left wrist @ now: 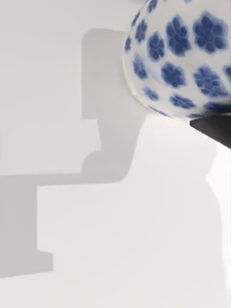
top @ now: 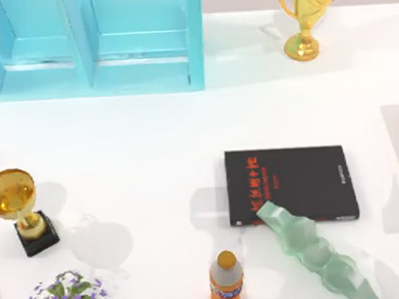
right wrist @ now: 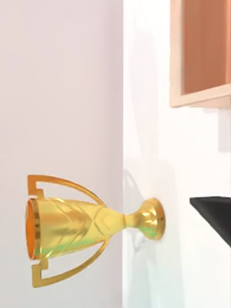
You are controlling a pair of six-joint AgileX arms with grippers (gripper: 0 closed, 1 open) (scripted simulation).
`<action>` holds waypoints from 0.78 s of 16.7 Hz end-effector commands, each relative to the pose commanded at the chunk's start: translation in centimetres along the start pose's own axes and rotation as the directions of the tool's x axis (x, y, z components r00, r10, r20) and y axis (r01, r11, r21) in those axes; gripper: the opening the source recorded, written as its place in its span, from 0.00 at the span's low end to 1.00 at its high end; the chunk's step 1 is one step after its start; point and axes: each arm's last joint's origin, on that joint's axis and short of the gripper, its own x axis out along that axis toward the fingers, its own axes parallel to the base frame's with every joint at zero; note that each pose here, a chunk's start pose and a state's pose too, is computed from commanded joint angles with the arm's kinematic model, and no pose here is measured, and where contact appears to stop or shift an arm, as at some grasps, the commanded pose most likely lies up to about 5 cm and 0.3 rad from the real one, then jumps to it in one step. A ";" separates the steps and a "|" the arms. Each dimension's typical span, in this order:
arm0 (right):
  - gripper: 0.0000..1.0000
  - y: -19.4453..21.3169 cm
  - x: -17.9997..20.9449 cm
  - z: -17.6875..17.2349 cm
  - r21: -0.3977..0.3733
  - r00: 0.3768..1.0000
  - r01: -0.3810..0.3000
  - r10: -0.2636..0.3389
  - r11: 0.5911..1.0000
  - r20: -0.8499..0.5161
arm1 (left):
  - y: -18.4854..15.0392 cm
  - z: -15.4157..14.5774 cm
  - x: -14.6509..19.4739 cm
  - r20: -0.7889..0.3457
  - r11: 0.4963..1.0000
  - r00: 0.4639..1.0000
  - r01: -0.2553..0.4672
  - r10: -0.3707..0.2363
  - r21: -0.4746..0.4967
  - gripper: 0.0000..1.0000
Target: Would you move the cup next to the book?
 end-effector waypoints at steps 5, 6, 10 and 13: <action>1.00 0.0 0.0 0.0 0.000 1.000 0.000 0.000 1.000 0.000 | 0.0 0.0 0.0 0.000 1.000 1.000 0.000 0.000 0.000 0.00; 1.00 0.0 0.0 0.0 0.000 1.000 0.000 0.000 1.000 0.000 | 0.0 0.0 0.0 0.000 1.000 1.000 0.000 0.000 0.000 0.00; 1.00 0.0 0.0 0.0 0.000 1.000 0.000 0.000 1.000 0.000 | 0.0 0.0 0.0 0.000 1.000 1.000 0.000 0.000 0.000 0.00; 1.00 0.0 0.0 0.0 0.000 1.000 0.000 0.000 1.000 0.000 | 0.0 0.0 0.0 0.000 1.000 1.000 -0.001 0.001 0.003 0.00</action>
